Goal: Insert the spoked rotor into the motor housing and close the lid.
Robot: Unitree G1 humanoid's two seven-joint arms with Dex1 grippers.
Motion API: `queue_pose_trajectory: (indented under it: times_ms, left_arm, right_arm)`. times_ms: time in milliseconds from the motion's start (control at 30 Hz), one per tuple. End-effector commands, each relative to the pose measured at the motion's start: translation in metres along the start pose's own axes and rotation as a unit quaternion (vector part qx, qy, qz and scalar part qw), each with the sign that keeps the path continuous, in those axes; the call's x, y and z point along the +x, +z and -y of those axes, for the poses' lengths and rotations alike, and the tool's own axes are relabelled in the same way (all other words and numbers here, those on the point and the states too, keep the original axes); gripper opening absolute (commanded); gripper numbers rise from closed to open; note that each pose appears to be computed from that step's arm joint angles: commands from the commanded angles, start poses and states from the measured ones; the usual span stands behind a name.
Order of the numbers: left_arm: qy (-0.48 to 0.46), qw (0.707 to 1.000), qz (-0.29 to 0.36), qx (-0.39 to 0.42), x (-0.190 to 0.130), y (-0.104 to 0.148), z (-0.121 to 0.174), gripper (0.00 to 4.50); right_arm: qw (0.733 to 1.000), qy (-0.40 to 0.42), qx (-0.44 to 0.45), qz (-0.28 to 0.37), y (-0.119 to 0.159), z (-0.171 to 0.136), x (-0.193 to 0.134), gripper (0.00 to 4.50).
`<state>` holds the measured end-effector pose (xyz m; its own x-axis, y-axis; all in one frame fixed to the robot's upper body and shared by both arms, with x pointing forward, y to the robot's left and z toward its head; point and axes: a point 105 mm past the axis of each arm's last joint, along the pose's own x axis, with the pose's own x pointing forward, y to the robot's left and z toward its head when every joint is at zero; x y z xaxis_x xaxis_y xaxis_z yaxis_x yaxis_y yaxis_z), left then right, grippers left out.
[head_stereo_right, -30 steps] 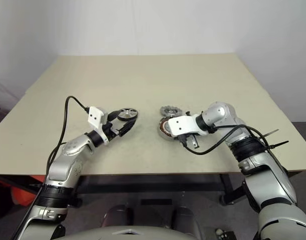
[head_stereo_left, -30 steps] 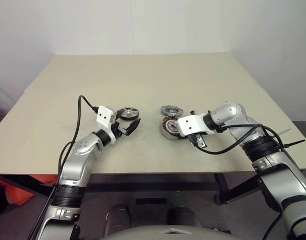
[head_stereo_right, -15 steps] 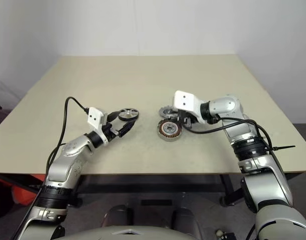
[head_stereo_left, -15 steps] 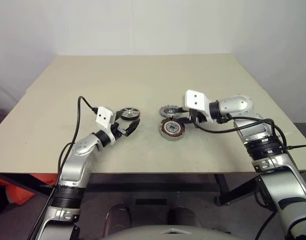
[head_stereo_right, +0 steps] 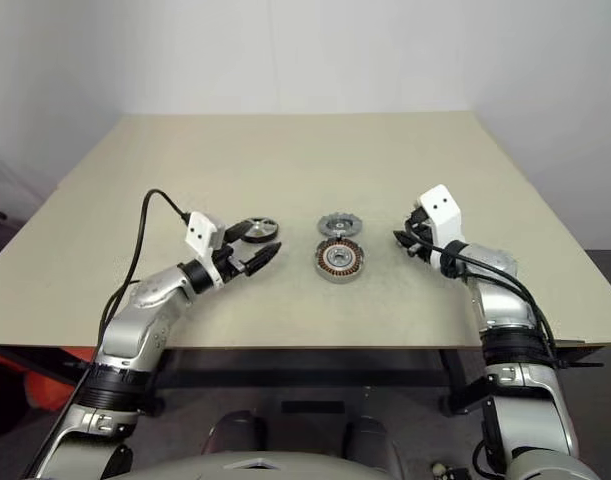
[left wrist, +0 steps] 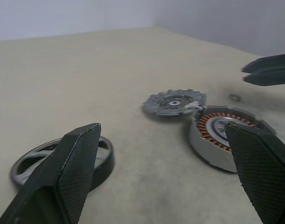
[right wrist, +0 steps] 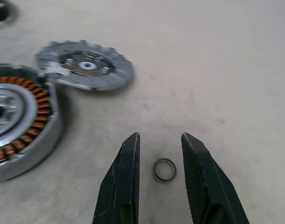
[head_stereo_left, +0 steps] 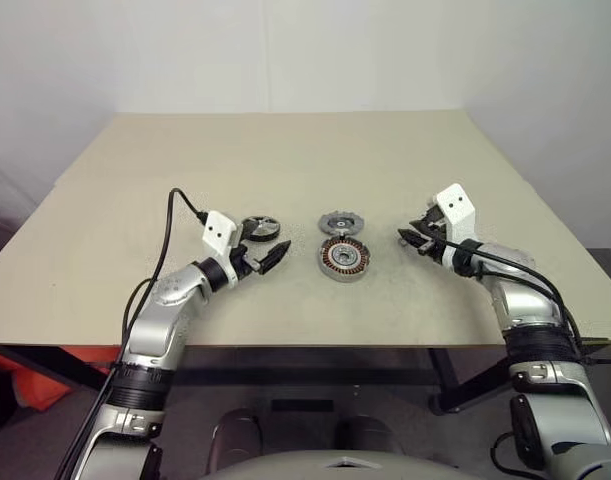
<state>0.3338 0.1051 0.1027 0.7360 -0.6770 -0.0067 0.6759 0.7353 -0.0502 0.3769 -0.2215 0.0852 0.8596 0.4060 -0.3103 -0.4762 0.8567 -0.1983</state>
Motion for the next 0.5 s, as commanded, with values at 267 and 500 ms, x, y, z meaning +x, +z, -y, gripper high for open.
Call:
queue_pose_trajectory:
  times_ms: [267, 500]
  left_arm:
    - [0.003, 1.000, 0.011, 0.016, -0.004, 0.011, -0.003, 4.50]
    - [0.007, 1.000, 0.008, 0.016, -0.008, 0.010, -0.004, 4.50]
  right_arm:
    - [0.999, -0.023, 0.040, -0.004, -0.016, 0.002, 0.016, 1.72]
    - [0.999, -0.034, 0.014, -0.011, -0.019, 0.005, 0.018, 3.84]
